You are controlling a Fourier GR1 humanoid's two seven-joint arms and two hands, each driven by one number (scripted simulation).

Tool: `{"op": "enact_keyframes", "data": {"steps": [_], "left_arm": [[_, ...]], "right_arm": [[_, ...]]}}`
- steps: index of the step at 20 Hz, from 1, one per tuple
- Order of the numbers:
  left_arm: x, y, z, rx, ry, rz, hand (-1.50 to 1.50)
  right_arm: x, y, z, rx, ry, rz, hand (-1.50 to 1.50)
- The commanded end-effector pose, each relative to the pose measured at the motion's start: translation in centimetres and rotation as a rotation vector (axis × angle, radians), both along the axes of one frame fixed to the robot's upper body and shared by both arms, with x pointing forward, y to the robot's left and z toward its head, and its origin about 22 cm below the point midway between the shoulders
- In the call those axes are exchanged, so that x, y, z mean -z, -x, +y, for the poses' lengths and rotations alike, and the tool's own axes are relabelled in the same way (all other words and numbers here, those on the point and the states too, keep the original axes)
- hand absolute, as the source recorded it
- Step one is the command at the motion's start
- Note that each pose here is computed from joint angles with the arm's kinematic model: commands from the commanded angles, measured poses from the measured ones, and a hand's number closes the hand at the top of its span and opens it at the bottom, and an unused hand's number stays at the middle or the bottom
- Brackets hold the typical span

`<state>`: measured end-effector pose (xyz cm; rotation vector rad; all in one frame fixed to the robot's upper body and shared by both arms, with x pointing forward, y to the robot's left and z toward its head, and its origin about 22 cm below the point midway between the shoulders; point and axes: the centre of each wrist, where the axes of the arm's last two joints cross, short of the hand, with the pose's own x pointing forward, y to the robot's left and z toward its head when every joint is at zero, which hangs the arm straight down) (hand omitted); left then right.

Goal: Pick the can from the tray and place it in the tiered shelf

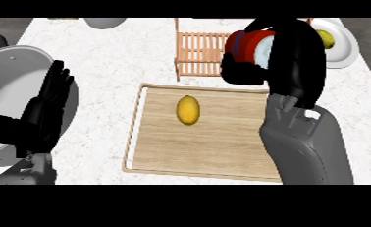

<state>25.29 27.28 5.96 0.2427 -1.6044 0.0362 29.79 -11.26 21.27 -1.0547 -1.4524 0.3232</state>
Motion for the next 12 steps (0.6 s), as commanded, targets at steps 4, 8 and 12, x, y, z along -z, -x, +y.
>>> {"op": "enact_keyframes", "data": {"steps": [4,8,12], "left_arm": [[-0.3,0.5,-1.6,0.001,-0.001,0.011,0.0],[-0.3,-0.2,-1.0,0.004,0.017,-0.004,0.0],[0.5,0.7,0.6,0.011,0.013,0.011,0.0]], "right_arm": [[2.8,-4.6,-1.9,0.049,-0.043,-0.038,1.5],[5.1,-6.6,-0.3,0.033,-0.024,-0.06,1.5],[5.0,-8.2,-2.6,0.015,-0.012,-0.032,1.5]]}}
